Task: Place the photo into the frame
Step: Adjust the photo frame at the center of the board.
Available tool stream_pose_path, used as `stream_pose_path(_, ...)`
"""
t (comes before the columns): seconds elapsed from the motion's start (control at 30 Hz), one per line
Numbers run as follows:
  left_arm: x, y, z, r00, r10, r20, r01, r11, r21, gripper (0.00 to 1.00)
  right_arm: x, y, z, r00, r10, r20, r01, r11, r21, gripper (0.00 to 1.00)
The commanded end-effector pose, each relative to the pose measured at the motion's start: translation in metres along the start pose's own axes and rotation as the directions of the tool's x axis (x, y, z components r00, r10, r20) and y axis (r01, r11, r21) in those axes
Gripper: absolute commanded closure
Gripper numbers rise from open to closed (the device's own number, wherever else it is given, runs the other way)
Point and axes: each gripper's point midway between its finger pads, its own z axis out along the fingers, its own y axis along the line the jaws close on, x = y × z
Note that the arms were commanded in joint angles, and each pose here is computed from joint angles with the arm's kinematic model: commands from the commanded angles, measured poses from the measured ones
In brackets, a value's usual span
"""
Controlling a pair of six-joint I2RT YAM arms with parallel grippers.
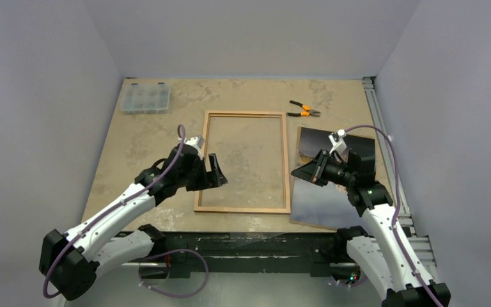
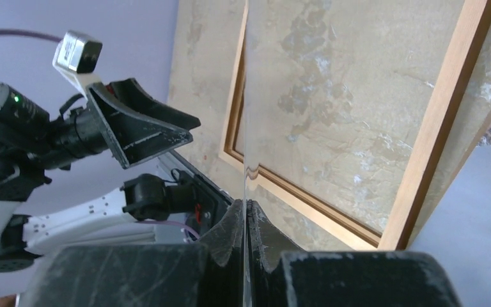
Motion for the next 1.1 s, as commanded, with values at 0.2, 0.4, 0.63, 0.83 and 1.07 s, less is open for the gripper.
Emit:
stream_pose_path(0.2,-0.019,0.065,-0.037,0.991,0.109,0.08,-0.072,0.925,-0.372,0.24,-0.043,0.05,-0.026,0.992,0.014,0.129,-0.016,1.0,0.014,1.0)
stream_pose_path(0.4,-0.007,0.083,-0.015,0.998,0.065,-0.005,-0.061,0.907,-0.417,0.26,-0.048,0.057,-0.027,0.989,0.026,0.149,-0.026,1.0,-0.005,1.0)
stream_pose_path(0.63,0.021,0.095,0.024,0.997,-0.034,-0.073,0.007,0.94,-0.342,0.35,-0.059,0.07,-0.024,0.99,0.017,0.14,-0.013,0.999,-0.034,1.0)
stream_pose_path(0.83,0.048,0.113,0.038,0.991,-0.085,-0.1,0.045,0.936,-0.35,0.42,-0.063,0.078,-0.025,0.991,0.017,0.136,-0.01,0.999,-0.053,1.0)
stream_pose_path(1.07,0.06,0.115,0.037,0.991,-0.077,-0.113,0.036,0.945,-0.326,0.62,-0.071,0.082,-0.027,0.981,0.045,0.189,-0.033,0.997,-0.064,1.0)
